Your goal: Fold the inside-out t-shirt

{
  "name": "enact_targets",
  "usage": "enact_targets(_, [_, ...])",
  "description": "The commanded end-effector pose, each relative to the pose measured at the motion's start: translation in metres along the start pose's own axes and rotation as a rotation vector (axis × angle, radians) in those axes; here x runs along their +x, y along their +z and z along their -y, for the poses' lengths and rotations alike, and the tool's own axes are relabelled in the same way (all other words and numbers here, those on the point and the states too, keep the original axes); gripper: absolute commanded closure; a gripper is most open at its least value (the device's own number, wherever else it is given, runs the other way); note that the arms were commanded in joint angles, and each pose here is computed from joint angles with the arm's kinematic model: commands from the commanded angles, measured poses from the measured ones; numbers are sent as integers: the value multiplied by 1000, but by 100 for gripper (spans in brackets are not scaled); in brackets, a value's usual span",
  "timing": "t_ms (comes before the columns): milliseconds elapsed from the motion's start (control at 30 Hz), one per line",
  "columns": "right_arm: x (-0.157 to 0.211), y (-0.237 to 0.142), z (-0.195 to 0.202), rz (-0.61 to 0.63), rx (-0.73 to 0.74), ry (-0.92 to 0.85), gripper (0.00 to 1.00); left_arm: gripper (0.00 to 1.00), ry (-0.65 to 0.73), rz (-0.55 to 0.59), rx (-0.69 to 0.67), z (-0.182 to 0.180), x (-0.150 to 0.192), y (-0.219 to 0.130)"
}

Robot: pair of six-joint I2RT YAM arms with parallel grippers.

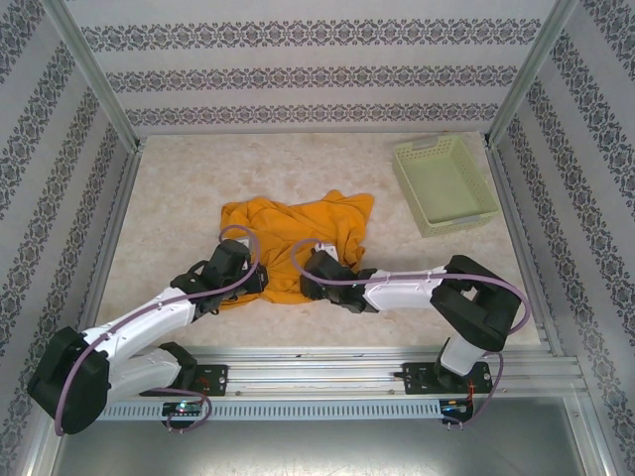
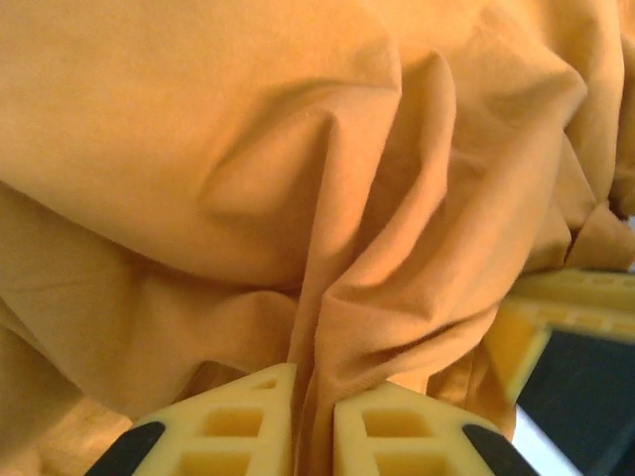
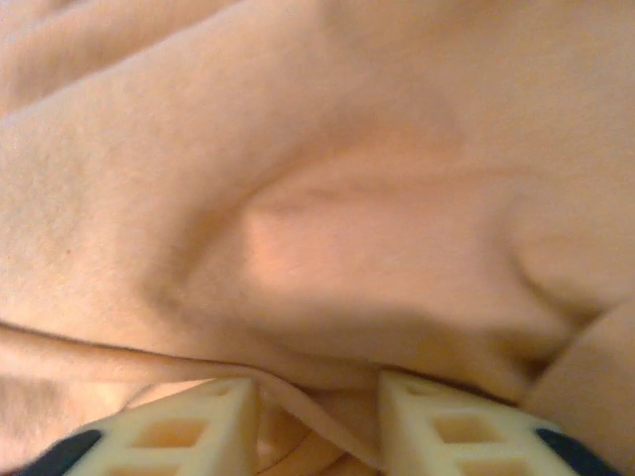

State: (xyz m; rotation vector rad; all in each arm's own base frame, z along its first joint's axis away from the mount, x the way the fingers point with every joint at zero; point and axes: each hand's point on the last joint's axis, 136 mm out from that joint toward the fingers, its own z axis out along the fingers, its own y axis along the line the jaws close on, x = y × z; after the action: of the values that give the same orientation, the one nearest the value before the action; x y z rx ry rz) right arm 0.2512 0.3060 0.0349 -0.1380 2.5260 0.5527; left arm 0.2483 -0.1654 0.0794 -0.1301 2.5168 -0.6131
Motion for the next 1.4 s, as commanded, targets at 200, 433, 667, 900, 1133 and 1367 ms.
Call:
enact_targets(200, [-74,-19,2,121,49,-86,79,51,153,-105,106,32,8,2])
enact_targets(433, [-72,-44,-9,113,-28,-66,67,25,201,-116,113,48,-5,10])
enact_targets(667, [-25,-49,-34,49,-188,44,62,59,176,-119,42,41,-12,25])
enact_targets(900, [-2,-16,-47,2,-243,148,66,99,158,-82,35,45,-25,22])
enact_targets(1133, [-8,1,-44,9,-217,203,67,100,108,8,125,61,-41,-3])
enact_targets(1367, [-23,11,-38,19,-245,265,68,100,91,-2,136,58,-33,-5])
